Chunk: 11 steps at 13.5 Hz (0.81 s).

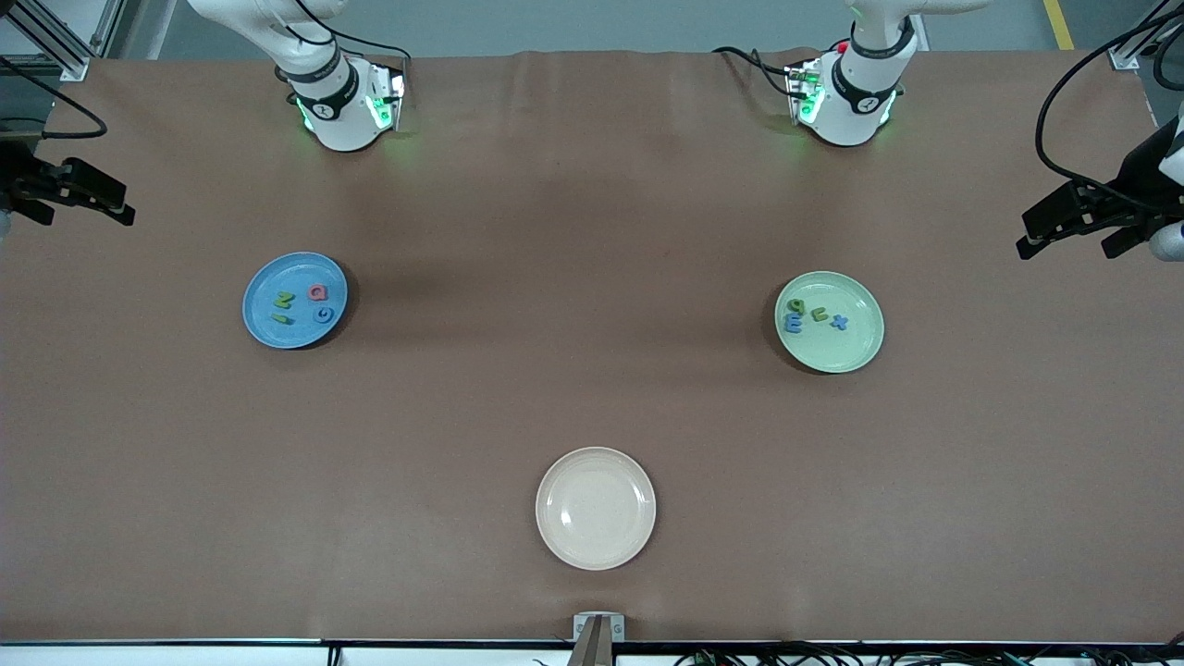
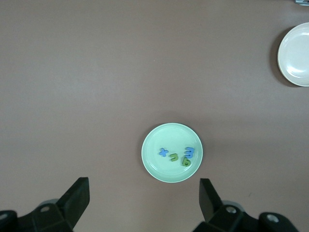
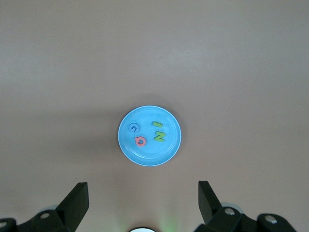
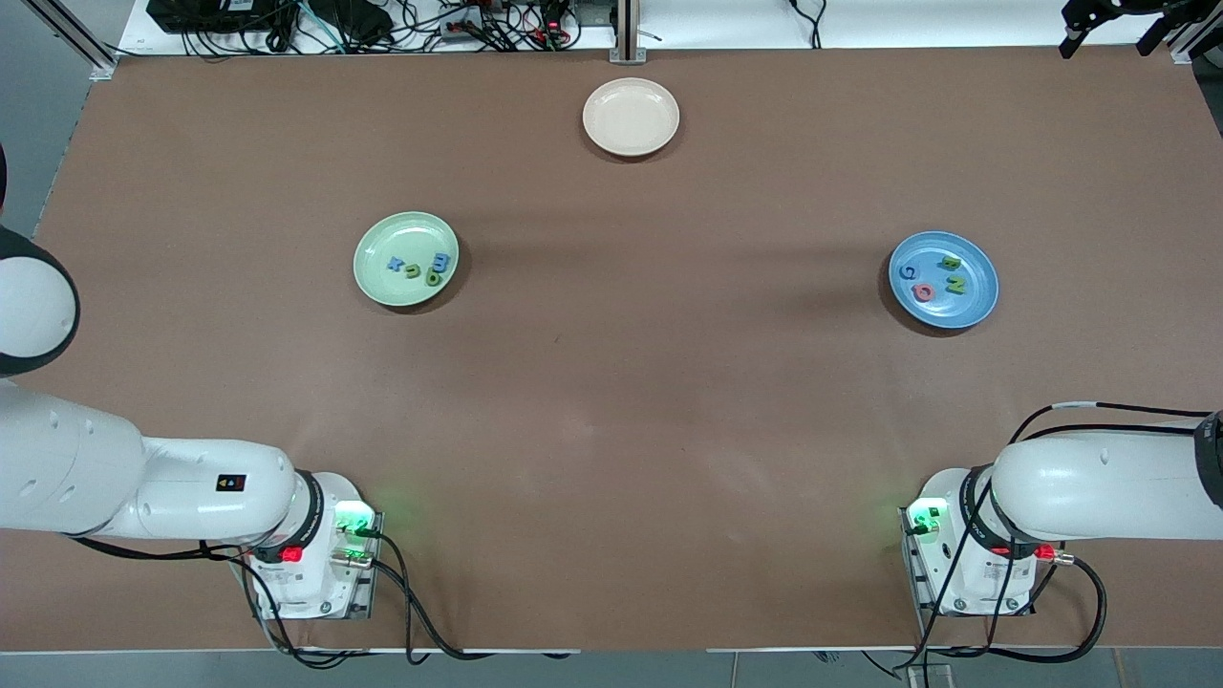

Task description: Sort uppercase to blue plate, lowercase to green plate

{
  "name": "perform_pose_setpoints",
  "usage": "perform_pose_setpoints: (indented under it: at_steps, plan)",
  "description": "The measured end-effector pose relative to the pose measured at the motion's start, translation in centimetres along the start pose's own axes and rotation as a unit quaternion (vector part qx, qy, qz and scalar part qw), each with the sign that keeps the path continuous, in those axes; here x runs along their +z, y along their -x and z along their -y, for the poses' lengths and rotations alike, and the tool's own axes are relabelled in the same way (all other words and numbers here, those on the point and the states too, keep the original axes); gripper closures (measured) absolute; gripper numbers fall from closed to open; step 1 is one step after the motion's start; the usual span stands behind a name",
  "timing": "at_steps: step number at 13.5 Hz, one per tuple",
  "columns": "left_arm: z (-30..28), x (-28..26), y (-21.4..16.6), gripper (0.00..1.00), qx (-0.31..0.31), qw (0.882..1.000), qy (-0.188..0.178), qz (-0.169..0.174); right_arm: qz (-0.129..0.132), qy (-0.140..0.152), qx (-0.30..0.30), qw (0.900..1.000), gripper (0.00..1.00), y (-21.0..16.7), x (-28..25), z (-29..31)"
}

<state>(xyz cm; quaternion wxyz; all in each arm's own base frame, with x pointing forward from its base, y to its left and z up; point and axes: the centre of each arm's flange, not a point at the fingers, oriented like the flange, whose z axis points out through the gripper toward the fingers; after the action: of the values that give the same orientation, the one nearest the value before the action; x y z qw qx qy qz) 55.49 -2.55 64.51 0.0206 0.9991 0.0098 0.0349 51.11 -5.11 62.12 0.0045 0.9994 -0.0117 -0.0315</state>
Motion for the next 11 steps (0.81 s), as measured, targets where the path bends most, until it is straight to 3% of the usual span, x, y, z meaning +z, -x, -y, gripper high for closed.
perform_pose_setpoints:
  at_steps: [11]
  plan:
    - [0.0,0.0,0.0,0.0,0.0,1.0,0.0,0.0,-0.003,0.002,-0.008,1.0,0.0,-0.1,-0.1,0.9]
